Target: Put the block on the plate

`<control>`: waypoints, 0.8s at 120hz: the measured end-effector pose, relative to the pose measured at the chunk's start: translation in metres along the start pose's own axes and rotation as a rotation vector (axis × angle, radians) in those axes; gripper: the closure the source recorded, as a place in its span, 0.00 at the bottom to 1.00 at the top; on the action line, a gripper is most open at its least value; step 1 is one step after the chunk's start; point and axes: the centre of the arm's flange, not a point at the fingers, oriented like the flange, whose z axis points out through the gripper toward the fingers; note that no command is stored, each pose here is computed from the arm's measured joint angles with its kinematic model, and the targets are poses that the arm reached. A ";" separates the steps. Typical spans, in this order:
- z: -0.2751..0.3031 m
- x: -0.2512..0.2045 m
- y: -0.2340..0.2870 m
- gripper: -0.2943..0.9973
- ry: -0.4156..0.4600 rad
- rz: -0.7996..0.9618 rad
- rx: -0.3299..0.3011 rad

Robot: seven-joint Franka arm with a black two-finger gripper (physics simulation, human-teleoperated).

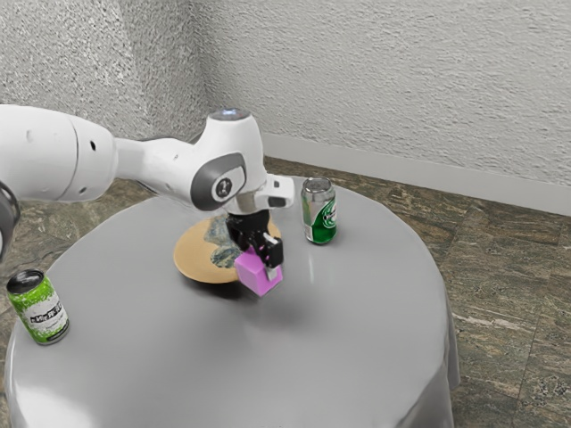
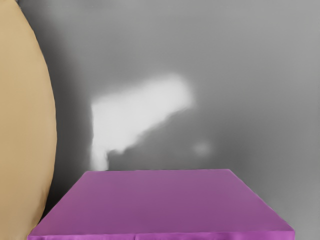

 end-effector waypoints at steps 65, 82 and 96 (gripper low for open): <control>-0.012 0.050 -0.149 0.45 -0.069 -0.230 -0.021; 0.027 0.057 -0.162 0.45 -0.134 -0.241 -0.031; 0.040 0.057 -0.170 0.42 -0.158 -0.249 -0.037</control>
